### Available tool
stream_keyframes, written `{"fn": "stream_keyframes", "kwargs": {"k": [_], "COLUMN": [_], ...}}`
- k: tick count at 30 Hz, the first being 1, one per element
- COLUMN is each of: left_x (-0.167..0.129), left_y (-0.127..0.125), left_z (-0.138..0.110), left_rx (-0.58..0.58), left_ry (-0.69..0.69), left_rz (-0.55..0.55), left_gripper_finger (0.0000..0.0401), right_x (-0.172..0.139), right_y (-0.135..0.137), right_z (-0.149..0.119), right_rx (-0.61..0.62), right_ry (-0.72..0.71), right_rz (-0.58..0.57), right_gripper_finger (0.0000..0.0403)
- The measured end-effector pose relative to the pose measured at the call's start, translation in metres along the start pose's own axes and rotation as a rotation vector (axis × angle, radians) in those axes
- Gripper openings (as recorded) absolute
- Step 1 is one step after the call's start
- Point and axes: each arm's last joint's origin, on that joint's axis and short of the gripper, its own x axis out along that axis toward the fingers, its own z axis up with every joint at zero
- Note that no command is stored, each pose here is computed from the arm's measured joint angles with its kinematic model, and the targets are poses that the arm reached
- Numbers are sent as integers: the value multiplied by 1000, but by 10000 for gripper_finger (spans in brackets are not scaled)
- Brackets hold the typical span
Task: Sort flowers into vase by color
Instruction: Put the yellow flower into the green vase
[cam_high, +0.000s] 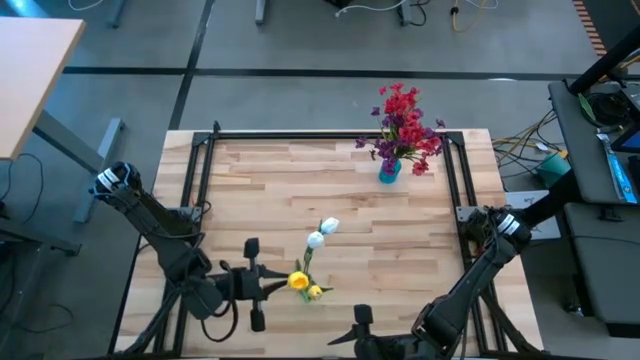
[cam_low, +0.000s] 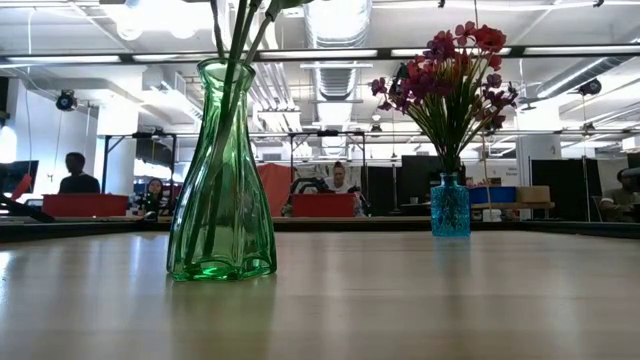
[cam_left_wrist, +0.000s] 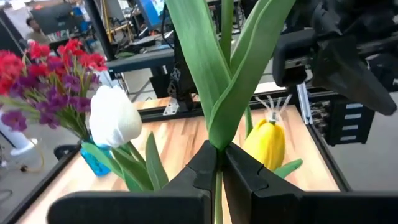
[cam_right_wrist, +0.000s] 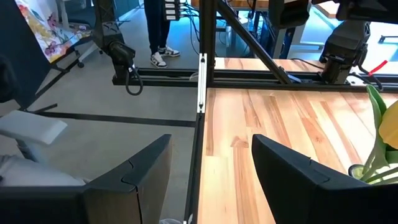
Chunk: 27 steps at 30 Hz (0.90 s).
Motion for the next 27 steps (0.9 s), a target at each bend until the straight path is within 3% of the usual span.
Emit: {"fn": "stream_keyframes", "kwargs": {"k": [16,27], "left_x": [4,4], "left_y": [2,2], "left_z": [-7,-8], "left_rx": [-46,-62], "left_ry": [30,32], "left_rz": [19,20], "left_gripper_finger": [2,56], "right_x": [0,0], "right_y": [0,0], "right_z": [0,0], "right_rx": [-1,-2], "right_ry": [0,1], "right_rz": [0,0], "right_gripper_finger": [215,215]}}
